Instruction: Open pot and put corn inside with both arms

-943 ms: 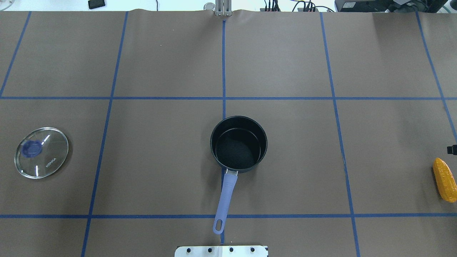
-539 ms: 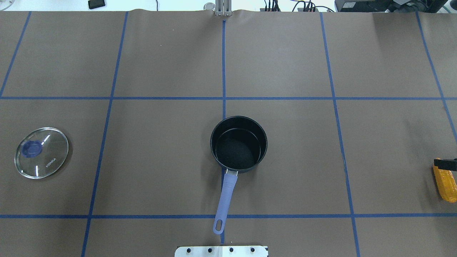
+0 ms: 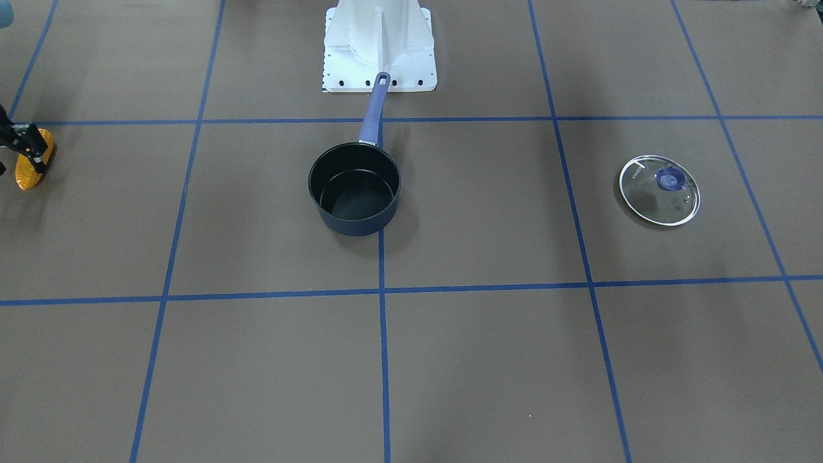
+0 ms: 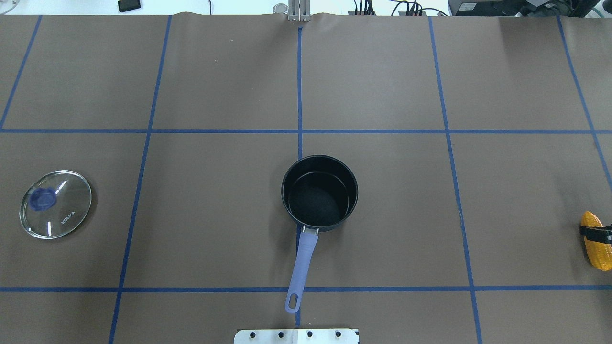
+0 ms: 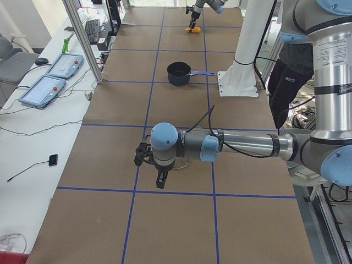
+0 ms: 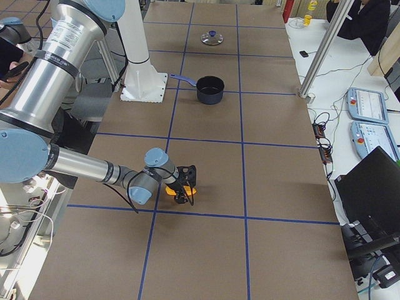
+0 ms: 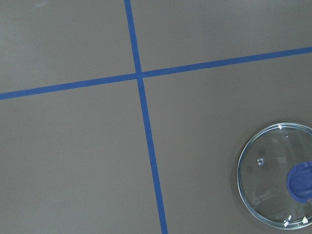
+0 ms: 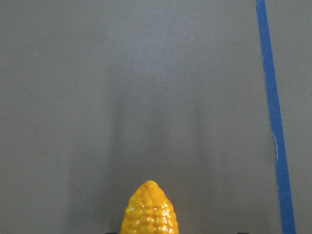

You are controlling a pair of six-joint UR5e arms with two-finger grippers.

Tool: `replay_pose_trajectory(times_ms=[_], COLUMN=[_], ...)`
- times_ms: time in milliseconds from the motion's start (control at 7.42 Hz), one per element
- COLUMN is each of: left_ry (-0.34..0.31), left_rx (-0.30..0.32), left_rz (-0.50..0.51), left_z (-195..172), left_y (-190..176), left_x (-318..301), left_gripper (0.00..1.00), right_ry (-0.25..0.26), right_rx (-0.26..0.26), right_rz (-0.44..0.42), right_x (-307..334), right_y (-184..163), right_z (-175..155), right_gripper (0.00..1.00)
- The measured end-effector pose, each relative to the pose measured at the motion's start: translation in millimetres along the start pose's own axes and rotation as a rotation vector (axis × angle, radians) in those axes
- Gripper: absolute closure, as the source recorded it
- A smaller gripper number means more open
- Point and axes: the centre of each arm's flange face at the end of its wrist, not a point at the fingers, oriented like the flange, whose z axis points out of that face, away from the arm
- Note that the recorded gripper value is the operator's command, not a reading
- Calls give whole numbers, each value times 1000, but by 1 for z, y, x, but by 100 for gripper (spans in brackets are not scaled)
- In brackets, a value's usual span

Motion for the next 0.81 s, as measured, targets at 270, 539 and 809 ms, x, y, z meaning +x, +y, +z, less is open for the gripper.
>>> replay_pose_trajectory(times_ms=[270, 539, 809], left_ry=[0, 0, -1], left_rx=[5, 7, 3], left_rz=[6, 8, -1], left_z=[0, -1, 0], left_y=[0, 1, 6], left_x=[1, 1, 0], left_gripper=[1, 1, 1], right_ry=[-14, -79, -172], right_rx=[-5, 2, 15], right_rz=[-8, -17, -18], right_x=[-6, -35, -90], right_y=[0, -13, -46], right_z=[0, -12, -30], right_gripper=[100, 100, 100])
